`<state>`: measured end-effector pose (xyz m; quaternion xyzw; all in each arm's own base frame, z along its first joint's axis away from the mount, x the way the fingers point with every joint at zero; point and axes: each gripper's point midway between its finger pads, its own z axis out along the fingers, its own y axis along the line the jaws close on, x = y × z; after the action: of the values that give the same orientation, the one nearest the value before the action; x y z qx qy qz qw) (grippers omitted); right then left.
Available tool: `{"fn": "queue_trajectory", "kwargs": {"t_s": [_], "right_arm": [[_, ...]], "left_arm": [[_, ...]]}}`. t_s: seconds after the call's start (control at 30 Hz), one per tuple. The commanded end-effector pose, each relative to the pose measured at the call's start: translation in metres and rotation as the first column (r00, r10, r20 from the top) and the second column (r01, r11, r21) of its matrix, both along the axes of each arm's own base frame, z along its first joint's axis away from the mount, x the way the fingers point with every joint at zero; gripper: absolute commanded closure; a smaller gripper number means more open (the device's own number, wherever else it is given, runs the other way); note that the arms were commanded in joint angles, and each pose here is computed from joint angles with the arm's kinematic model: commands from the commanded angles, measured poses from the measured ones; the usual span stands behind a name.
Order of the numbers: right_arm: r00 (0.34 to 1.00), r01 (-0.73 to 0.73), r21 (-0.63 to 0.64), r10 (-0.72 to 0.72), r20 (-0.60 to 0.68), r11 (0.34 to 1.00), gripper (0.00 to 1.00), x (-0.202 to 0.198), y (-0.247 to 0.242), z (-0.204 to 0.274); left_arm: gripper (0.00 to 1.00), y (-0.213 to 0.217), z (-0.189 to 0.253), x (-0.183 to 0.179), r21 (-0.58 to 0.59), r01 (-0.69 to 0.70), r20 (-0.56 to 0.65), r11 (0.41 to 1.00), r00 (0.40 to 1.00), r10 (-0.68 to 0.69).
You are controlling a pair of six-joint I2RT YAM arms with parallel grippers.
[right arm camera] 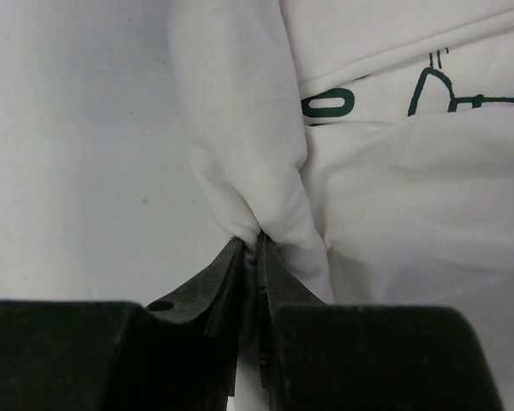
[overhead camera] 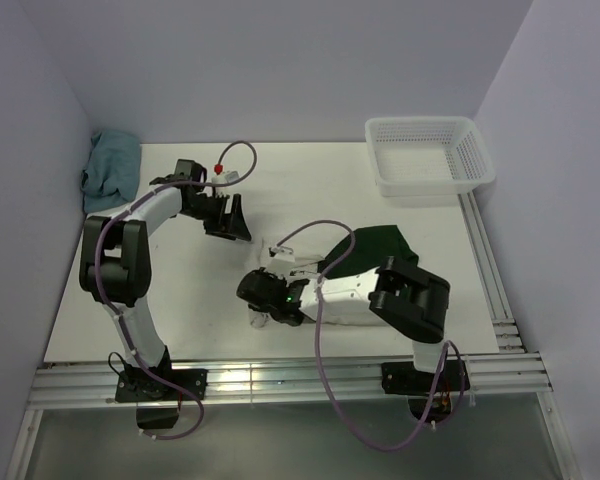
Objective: Roll the t-shirts
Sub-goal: Roll the tshirt
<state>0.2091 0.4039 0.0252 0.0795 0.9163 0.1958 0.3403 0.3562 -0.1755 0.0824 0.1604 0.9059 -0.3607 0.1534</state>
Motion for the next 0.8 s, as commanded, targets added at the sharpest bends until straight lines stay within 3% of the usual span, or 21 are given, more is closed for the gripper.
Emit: {"fn": "queue_trajectory", "kwargs": {"t_s": [0.0,0.03,0.27,0.63,0.67,0.77], "right_arm": [[0.99,-0.07,0.171,0.089,-0.105,0.983,0.88,-0.023,0.006,-0.016],[0.993,-0.065,0.25,0.088,-0.081,0.966,0.88,-0.016,0.013,-0.005],[0.99,-0.009,0.487,0.078,-0.122,0.873,0.88,-0.011,0.002,-0.003],[0.986,0.037,0.596,0.068,-0.154,0.802,0.89,-0.01,-0.001,-0.007],[0.985,0.04,0.598,0.067,-0.156,0.801,0.89,-0.011,-0.003,-0.009],[0.985,0.041,0.607,0.069,-0.157,0.794,0.89,-0.009,-0.002,-0.01]], "left_arm": [[0.25,-0.009,0.023,-0.009,-0.092,0.076,0.06,0.993,0.996,-0.07],[0.24,-0.01,0.022,-0.011,-0.101,0.086,0.06,0.991,0.995,-0.08],[0.23,-0.011,-0.002,-0.019,-0.118,0.102,0.009,0.988,0.995,-0.102],[0.25,-0.031,-0.049,-0.013,-0.036,0.078,-0.026,0.996,0.996,-0.079],[0.28,-0.028,-0.055,-0.009,0.004,0.068,-0.02,0.998,0.998,-0.068],[0.55,-0.026,-0.05,-0.005,0.043,0.022,-0.048,0.999,0.999,-0.02]]}}
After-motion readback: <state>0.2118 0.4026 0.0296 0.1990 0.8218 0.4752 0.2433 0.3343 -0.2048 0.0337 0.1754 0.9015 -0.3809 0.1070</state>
